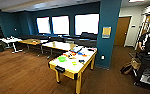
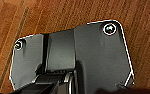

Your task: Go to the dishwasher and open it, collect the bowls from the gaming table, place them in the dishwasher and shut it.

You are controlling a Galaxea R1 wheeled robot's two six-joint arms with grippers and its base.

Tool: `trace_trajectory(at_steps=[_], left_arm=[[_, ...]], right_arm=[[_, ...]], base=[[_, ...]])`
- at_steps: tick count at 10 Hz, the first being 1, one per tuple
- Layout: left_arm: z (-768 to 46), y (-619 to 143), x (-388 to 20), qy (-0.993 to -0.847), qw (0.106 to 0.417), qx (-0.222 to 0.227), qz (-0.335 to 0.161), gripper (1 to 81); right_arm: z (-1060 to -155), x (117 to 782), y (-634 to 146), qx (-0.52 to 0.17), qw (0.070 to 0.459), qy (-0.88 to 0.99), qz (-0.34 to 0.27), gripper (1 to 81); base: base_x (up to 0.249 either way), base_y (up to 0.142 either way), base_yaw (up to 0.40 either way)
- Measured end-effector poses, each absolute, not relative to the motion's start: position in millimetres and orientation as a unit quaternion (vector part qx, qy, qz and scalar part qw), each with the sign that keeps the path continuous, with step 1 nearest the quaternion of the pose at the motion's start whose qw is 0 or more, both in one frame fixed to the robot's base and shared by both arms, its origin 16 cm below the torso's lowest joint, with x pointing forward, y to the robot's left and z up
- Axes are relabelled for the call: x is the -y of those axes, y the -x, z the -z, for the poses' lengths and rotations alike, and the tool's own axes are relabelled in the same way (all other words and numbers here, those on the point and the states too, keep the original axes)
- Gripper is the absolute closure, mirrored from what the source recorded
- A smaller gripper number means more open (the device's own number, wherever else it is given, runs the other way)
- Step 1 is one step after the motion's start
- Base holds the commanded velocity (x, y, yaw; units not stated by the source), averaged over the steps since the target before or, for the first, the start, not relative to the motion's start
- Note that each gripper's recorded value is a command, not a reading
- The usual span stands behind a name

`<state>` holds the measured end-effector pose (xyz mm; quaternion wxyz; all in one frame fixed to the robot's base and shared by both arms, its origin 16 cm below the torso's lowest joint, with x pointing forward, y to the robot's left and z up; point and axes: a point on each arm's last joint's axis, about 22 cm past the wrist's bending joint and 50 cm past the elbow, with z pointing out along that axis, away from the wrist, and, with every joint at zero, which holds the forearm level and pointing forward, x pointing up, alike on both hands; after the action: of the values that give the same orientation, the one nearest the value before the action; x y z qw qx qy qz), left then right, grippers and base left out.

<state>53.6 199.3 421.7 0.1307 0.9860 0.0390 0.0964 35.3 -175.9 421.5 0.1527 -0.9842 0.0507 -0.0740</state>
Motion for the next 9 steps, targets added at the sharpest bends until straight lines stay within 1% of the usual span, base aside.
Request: trace_trajectory(at_steps=[1, 9], left_arm=[[-421.5, -53.2, -199.7, -0.986, 0.13, -0.039, -0.096, 1.0], [-421.5, -54.1, -200.3, -0.986, 0.13, -0.039, -0.096, 1.0]], right_arm=[[-421.5, 175.9, -35.4, -0.051, 0.153, 0.984, 0.074, 1.0], [-421.5, 175.1, -35.6, -0.051, 0.153, 0.984, 0.073, 1.0]], base=[[0.156, 0.0, 0.0], [0.156, 0.081, 0.0]])
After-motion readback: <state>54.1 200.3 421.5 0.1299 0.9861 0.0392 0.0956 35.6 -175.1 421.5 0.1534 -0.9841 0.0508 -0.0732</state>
